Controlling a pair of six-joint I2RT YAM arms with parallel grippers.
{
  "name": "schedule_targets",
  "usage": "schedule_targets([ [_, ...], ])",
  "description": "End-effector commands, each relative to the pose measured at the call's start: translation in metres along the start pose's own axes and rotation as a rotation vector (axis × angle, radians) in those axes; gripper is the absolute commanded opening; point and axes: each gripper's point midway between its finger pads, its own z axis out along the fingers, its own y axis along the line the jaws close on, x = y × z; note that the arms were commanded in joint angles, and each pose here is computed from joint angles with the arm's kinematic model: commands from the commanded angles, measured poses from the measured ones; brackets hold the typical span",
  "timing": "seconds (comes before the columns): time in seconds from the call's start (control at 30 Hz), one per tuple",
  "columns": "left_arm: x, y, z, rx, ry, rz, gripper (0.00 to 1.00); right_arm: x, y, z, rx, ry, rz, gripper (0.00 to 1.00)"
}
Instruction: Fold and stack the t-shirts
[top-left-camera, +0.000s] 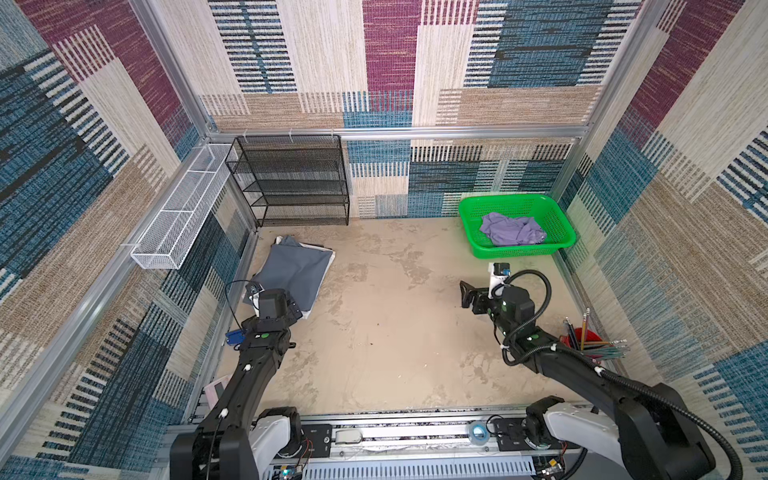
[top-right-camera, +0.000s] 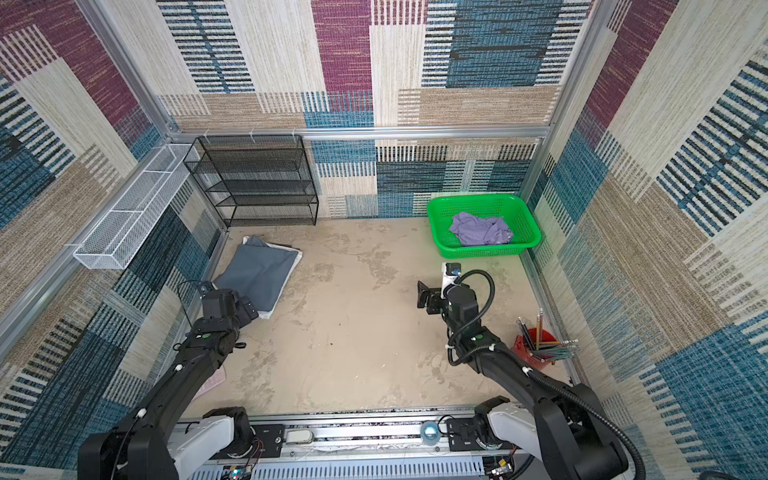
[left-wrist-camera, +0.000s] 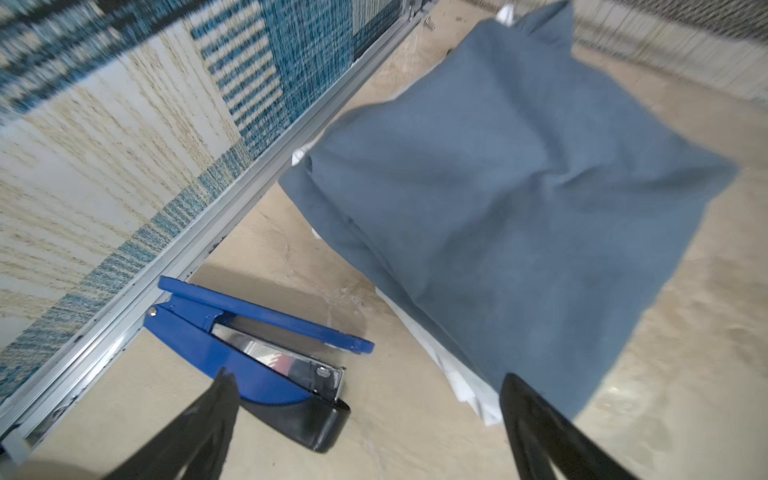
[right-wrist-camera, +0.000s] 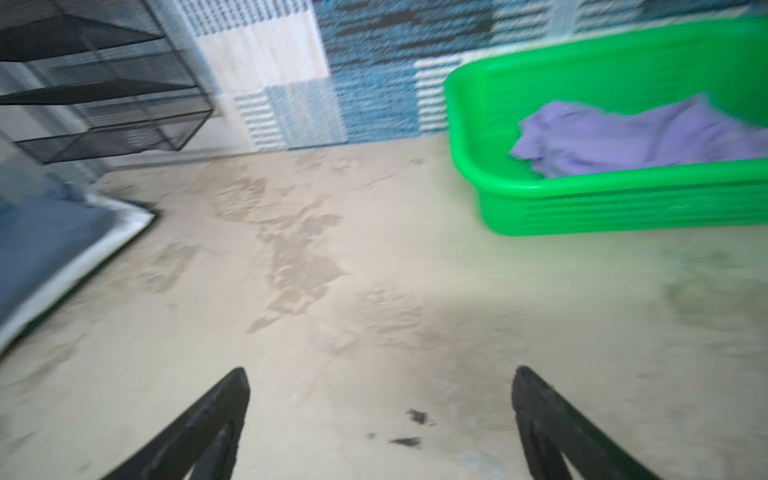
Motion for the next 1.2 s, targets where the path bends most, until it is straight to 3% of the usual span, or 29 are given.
schedule_targets([
  [0.0,-0.027,-0.019,0.012,0.062,-0.186,0.034,0.98,-0.035,-0.041,-0.015,0.203,-0.255,-0.094,0.99],
  [0.17,-0.033,-0.055,0.028,0.206,-0.244,0.112,0.98,-0.019,-0.056,0.006,0.164,-0.261,-0.069,0.99],
  [0.3,-0.036,-0.072,0.035,0.276,-0.298,0.145,0.99,-0.013,-0.041,0.028,0.022,-0.189,-0.092,0.99],
  [0.33,-0.036,-0.076,0.038,0.294,-0.346,0.156,0.98,-0.015,-0.039,0.026,0.005,-0.198,-0.097,0.99],
  [0.4,-0.022,-0.088,0.040,0.358,-0.308,0.201,0.98,-0.018,-0.038,0.007,-0.007,-0.258,-0.099,0.99],
  [0.43,-0.024,-0.089,0.039,0.364,-0.356,0.200,0.98,-0.020,-0.042,-0.009,0.010,-0.303,-0.084,0.99],
  [0.5,-0.021,-0.087,0.038,0.364,-0.334,0.195,0.98,-0.024,-0.056,-0.024,0.071,-0.360,-0.042,0.99],
  [0.63,-0.023,-0.090,0.042,0.361,-0.326,0.206,0.99,-0.021,-0.050,0.001,-0.009,-0.282,-0.050,0.99],
  [0.7,-0.022,-0.088,0.040,0.357,-0.324,0.200,0.99,-0.022,-0.042,-0.006,-0.048,-0.300,-0.075,0.99],
  [0.8,-0.025,-0.070,0.027,0.315,-0.417,0.134,0.99,-0.024,-0.057,-0.029,0.036,-0.365,-0.038,0.99],
  [0.93,-0.033,-0.063,0.001,0.332,-0.505,0.119,0.99,-0.024,-0.060,-0.030,0.069,-0.339,-0.101,0.99],
  [1.17,-0.086,-0.065,-0.046,0.335,-0.316,0.106,0.99,-0.027,-0.060,-0.021,0.060,-0.310,-0.050,0.99],
])
